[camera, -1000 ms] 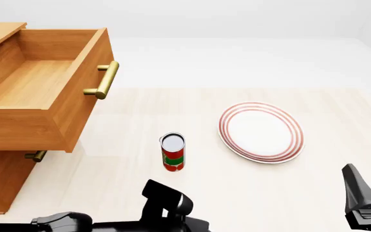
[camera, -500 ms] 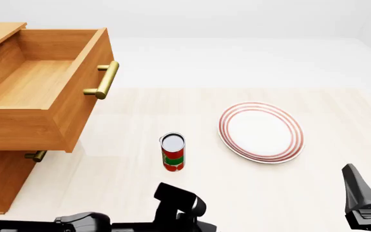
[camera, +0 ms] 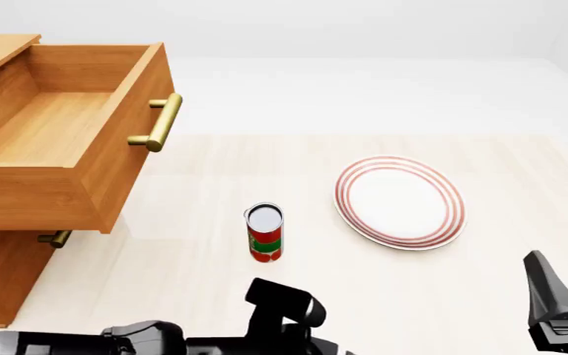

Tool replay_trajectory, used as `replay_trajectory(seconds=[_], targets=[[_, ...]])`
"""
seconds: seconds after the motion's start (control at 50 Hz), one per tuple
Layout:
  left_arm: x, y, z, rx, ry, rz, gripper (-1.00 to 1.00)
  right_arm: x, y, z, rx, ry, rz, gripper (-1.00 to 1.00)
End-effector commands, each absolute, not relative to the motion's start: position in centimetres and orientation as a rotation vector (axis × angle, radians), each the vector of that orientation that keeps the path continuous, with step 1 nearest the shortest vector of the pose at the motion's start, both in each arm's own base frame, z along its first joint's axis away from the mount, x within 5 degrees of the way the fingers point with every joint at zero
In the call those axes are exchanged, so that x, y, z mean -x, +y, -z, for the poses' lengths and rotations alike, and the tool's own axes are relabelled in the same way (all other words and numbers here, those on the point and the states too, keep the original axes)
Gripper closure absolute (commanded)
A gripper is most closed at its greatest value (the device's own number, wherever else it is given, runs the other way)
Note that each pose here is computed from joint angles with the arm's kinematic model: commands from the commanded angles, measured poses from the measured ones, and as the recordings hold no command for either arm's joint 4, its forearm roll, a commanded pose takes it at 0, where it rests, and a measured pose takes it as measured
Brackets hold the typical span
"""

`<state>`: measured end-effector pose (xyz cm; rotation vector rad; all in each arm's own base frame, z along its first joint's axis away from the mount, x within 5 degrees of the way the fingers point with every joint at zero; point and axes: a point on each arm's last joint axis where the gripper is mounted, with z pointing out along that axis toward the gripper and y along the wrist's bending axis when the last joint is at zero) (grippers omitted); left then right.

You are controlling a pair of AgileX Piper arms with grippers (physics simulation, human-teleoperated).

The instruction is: Put the bowl in the top drawer of the cabinet.

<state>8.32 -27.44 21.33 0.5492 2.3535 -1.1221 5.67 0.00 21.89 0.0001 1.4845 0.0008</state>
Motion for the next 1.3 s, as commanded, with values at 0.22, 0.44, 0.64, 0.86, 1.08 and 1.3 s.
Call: replay_trajectory(seconds=[0.22, 0.44, 0.64, 0.86, 1.08, 1.3], targets=[[-8.5, -28.9, -20.4, -0.55, 2.381, 1.112, -1.0, -5.7, 0.0, -21.9, 0.0, 1.485, -0.001, -1.0], [-8.7, -29.5, -20.2, -0.542, 2.391, 1.104, -1.0, -5.7, 0.0, -21.9, 0.0, 1.485, -0.001, -1.0], [-9.2, -29.8, -20.1, -0.524, 2.397, 1.097, -1.0, -5.7, 0.0, -21.9, 0.0, 1.485, -0.001, -1.0], [-9.6, -30.3, -20.1, -0.512, 2.402, 1.092, -1.0, -5.7, 0.0, -21.9, 0.0, 1.484, -0.001, -1.0], [-9.7, -31.1, -19.9, -0.518, 2.41, 1.088, -1.0, -5.7, 0.0, -21.9, 0.0, 1.485, -0.001, -1.0], [-9.8, -31.7, -19.7, -0.52, 2.416, 1.083, -1.0, -5.7, 0.0, -21.9, 0.0, 1.484, -0.001, -1.0]])
